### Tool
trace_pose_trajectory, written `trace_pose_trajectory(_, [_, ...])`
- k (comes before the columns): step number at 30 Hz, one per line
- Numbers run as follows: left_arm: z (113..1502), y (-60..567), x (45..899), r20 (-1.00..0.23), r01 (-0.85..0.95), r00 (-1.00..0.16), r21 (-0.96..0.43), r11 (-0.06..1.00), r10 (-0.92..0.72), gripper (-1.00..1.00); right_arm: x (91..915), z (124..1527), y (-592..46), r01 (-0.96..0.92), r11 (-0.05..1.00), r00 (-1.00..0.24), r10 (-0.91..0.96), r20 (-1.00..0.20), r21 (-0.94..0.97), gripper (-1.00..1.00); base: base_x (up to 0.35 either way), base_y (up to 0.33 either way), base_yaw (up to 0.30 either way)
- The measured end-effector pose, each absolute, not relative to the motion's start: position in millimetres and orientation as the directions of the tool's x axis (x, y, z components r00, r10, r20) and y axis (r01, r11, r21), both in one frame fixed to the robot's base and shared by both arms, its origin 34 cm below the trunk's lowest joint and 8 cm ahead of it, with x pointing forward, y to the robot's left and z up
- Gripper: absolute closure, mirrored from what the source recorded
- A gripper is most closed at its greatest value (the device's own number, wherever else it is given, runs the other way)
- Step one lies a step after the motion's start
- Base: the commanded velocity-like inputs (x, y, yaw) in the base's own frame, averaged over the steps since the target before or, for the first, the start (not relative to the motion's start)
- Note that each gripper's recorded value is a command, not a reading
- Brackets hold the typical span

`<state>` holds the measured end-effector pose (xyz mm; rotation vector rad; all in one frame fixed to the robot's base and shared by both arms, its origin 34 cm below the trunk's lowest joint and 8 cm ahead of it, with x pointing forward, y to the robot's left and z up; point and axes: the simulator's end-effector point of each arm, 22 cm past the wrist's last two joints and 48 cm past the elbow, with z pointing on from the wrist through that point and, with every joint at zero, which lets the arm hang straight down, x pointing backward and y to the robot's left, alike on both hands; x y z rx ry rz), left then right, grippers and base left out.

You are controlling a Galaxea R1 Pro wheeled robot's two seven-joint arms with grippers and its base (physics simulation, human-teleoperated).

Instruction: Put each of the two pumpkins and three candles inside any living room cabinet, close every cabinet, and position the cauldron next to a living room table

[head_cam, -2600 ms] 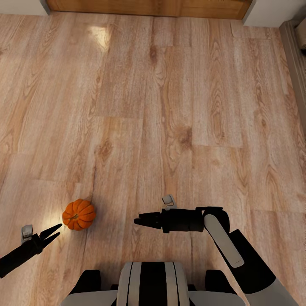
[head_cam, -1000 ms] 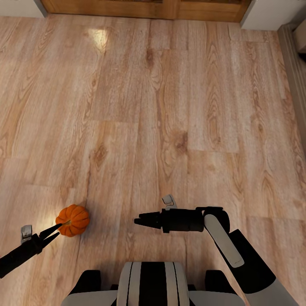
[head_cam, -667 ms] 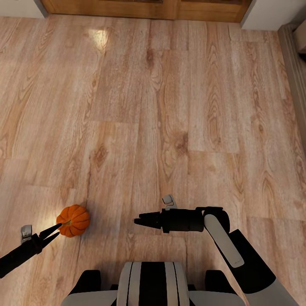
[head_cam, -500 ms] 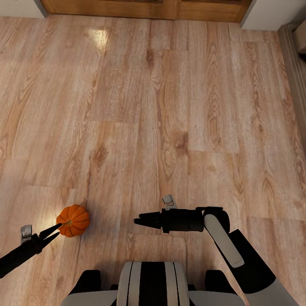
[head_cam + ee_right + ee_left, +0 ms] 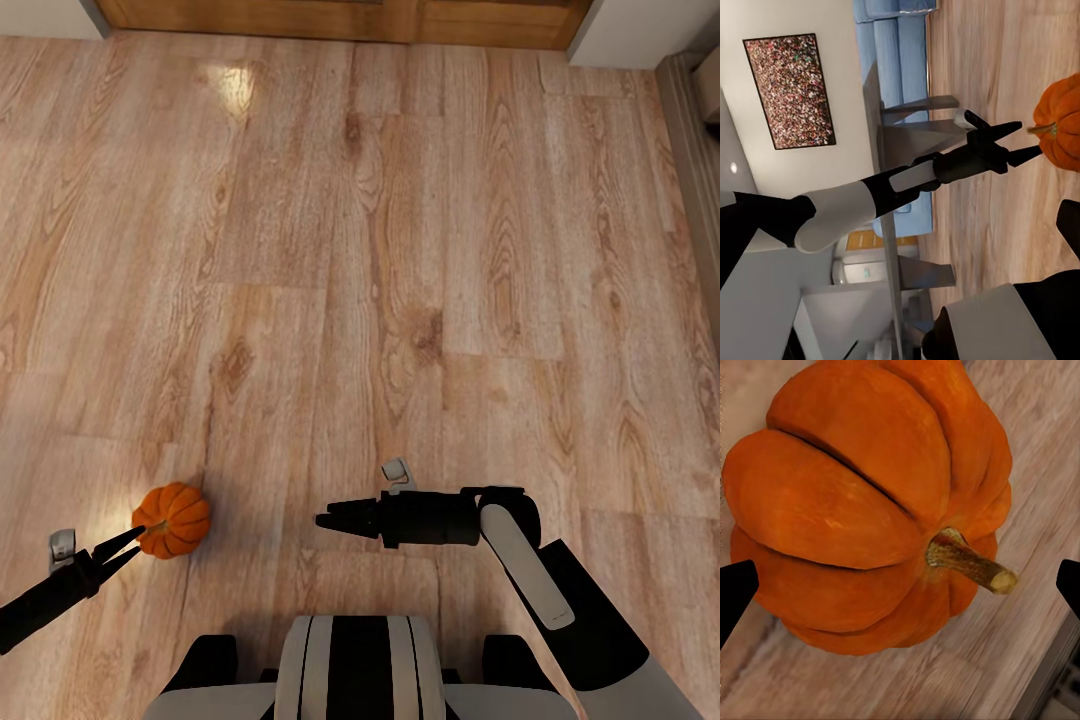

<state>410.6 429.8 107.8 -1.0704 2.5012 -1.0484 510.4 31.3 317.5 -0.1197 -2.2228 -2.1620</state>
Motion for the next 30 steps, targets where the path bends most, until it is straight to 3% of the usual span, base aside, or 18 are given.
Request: trace_pose_trajectory(30, [98.4, 439.4, 403.6, 0.048, -0.557, -0.707, -0.653, 0.514, -0.705, -1.00, 510.2, 315.0, 31.4, 0.084, 0.028, -0.996, 0.028, 0.083, 0.996, -1.00, 0.000, 0.000, 0.000])
